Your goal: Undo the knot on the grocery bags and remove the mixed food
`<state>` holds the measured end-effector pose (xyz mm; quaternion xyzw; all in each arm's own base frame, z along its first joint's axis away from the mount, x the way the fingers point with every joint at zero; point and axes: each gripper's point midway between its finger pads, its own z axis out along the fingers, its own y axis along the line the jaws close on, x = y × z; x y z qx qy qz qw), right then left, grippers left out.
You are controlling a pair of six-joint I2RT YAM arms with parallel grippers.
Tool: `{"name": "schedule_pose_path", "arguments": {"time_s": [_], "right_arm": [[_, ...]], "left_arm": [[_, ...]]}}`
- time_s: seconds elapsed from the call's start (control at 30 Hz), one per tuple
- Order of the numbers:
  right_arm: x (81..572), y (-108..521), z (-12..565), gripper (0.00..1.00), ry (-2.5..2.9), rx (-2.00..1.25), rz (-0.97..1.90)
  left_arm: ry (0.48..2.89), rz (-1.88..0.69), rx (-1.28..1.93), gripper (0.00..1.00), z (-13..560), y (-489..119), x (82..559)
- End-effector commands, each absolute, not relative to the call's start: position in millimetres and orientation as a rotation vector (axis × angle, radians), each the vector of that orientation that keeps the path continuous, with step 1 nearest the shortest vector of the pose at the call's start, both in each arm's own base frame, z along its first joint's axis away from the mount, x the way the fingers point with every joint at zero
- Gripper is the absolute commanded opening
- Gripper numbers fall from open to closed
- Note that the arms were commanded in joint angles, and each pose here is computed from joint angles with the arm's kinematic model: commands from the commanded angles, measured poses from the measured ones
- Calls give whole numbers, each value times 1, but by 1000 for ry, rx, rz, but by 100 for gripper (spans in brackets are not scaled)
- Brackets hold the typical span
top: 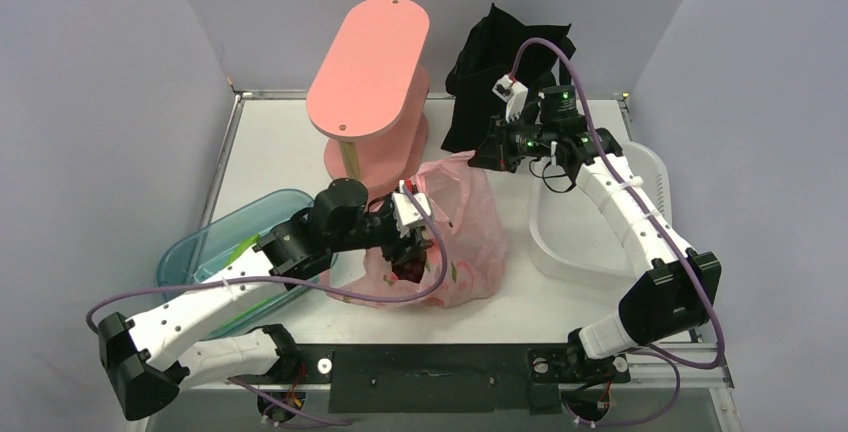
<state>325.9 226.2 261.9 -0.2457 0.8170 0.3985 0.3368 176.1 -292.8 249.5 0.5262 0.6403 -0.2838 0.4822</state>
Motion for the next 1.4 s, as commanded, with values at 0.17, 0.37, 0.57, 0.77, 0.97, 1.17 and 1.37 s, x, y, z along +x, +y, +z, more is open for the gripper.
{"name": "schedule_pose_path", "arguments": {"time_s": [0.17,0.37,0.57,0.77,0.97,1.17,1.37], "right_arm": [[324,240,300,0,1963,-707,1037],[332,237,299,0,1963,-691,1005],[328,232,302,0,1939,-723,999],[317,229,303,0,1921,-792,981],[314,221,305,0,1905,-832,917],[322,214,324,41,1922,-770,844],[300,195,351,79,2015,-531,760]], "left_arm": [[1133,-785,1500,28,286,-391,135],[825,-480,2174,0,182,-404,88],[866,-281,2225,37,157,-373,103],[943,-561,1978,46,242,-349,83],[874,-701,1923,50,275,-306,56],[993,-690,1855,53,291,-287,63],[1184,-658,1634,53,304,-297,99]]}}
